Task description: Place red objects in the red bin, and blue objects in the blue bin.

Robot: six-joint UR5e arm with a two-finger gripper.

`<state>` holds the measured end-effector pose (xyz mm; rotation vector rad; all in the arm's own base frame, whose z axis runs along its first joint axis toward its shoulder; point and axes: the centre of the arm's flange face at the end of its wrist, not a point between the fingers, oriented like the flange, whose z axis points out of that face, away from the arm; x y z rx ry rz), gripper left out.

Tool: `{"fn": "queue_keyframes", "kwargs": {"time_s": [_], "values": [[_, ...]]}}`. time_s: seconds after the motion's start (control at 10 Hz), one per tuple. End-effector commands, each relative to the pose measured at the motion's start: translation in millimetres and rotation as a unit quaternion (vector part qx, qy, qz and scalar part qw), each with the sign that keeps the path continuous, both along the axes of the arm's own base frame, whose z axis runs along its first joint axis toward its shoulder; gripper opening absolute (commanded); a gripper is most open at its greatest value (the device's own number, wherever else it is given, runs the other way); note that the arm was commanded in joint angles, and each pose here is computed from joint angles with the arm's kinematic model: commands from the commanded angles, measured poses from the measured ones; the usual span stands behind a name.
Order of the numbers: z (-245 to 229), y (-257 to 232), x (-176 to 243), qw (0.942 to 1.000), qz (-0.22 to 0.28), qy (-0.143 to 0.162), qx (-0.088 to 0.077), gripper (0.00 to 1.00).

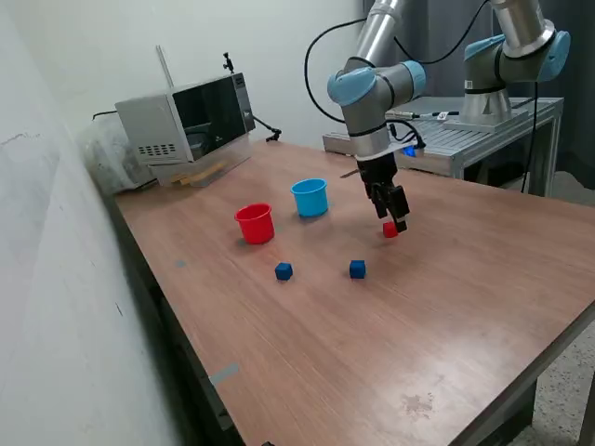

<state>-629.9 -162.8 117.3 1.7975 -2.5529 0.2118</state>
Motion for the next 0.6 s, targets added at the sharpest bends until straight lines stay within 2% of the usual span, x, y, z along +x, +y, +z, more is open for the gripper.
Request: {"fn": "queue_keyframes", "kwargs": {"time_s": [0.0,0.5], "values": [[-1.9,2.3,-0.2,1.0000,0.000,0.000,0.006,0.00],[-2.0,6.0,1.0,0.9998,0.005,0.002,0.019,0.00]]}}
